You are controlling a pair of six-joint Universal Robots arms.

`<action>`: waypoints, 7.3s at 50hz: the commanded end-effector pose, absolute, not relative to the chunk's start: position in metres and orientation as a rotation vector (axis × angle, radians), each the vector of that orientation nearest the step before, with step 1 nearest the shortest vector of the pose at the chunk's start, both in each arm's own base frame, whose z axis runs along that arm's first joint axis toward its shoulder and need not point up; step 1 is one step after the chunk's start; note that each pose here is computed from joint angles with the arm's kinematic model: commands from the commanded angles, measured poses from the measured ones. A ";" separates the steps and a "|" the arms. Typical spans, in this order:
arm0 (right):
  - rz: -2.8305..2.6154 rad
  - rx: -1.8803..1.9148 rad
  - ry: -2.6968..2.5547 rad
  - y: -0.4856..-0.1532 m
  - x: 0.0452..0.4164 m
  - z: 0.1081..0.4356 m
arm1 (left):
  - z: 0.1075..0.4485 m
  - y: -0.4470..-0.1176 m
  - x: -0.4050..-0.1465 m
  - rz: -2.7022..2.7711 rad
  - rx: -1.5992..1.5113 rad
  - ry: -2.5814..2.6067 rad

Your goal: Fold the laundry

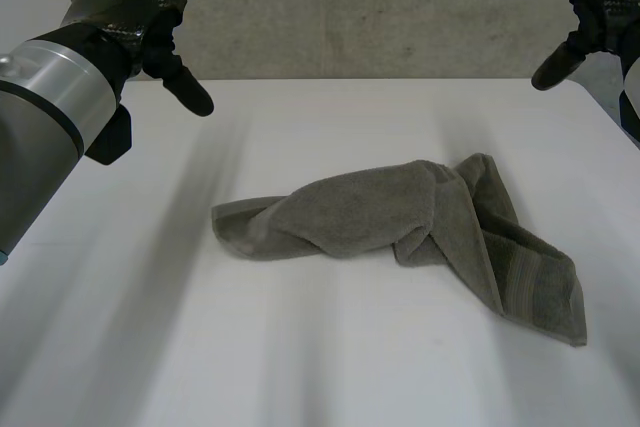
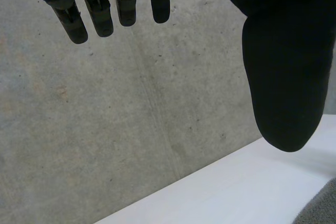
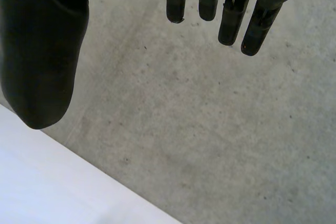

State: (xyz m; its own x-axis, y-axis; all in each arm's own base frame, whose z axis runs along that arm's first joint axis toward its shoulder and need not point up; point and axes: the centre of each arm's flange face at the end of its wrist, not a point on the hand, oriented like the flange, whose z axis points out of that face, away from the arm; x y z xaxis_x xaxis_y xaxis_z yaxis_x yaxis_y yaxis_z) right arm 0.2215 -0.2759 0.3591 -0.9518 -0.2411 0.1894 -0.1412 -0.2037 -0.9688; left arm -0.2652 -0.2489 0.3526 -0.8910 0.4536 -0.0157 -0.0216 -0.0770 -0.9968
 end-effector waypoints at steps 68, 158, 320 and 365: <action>-2.184 -0.799 2.185 -0.299 0.237 0.292 | 0.298 -0.384 -0.140 2.392 -0.449 -2.402; -1.495 -0.771 2.126 -0.228 0.332 0.167 | 0.194 -0.336 -0.260 1.934 -0.949 -2.152; -2.588 -0.653 1.570 -0.302 0.223 0.351 | 0.355 -0.338 -0.293 2.441 -0.378 -1.647; -1.719 -1.388 2.293 -0.231 0.213 0.160 | 0.174 -0.206 -0.242 1.819 -0.958 -2.280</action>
State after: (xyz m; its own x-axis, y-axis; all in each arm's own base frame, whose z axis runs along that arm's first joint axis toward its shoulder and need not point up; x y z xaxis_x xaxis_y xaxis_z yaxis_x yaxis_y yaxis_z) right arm 0.2172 -0.2270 0.1628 -0.6087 -0.6252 0.4886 -0.6513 0.0420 -0.7577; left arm -0.2365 -0.1939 0.1547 -0.7913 0.5281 -0.3082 0.4528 0.1674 -0.8758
